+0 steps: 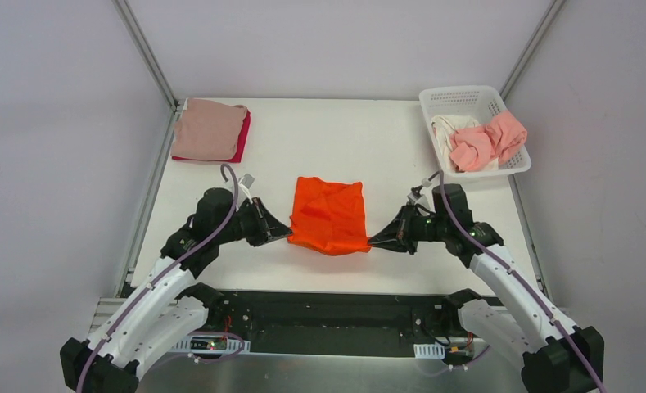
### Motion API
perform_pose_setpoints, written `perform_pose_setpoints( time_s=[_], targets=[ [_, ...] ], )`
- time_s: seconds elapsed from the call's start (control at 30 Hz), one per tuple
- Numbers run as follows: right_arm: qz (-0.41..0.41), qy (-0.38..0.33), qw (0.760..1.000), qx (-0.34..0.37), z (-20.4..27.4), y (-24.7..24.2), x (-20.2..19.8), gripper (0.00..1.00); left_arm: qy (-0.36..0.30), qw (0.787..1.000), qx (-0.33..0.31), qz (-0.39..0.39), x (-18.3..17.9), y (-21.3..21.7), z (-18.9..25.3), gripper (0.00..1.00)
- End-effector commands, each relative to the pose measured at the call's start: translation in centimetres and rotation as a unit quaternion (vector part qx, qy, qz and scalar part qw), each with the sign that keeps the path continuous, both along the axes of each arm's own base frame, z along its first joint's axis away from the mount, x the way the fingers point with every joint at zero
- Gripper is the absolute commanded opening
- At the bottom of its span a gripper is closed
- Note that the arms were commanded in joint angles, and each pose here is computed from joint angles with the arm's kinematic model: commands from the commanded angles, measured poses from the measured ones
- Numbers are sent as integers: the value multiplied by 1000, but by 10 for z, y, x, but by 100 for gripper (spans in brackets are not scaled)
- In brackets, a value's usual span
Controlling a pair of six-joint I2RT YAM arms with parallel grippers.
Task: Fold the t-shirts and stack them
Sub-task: Fold the long partially folded tshirt into a neat square
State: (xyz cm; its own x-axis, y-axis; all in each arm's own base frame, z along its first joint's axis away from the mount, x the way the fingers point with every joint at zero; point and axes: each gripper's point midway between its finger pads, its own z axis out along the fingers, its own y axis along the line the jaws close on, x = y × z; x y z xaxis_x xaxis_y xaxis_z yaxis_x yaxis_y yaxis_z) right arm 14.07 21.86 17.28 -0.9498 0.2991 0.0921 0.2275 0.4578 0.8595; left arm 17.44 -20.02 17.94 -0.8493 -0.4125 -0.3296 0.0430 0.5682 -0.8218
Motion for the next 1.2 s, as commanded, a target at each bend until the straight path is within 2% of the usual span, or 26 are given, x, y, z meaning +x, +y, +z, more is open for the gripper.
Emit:
perform_pose_setpoints(
  time_s=[0.0, 0.43, 0.7, 1.17],
  targets=[
    [13, 1, 1000, 19, 28, 6, 1, 0, -7, 1000, 0, 5, 8, -3, 23, 0],
    [-43, -67, 997, 21, 58, 7, 89, 0, -32, 993, 79, 76, 81, 8, 33, 0],
    [-51, -45, 997, 21, 48, 6, 123, 0, -16, 992, 92, 84, 118, 11, 28, 0],
    [-82, 14, 996, 18, -6, 2, 193, 0, 44, 989, 107, 87, 195, 13, -22, 0]
  ],
)
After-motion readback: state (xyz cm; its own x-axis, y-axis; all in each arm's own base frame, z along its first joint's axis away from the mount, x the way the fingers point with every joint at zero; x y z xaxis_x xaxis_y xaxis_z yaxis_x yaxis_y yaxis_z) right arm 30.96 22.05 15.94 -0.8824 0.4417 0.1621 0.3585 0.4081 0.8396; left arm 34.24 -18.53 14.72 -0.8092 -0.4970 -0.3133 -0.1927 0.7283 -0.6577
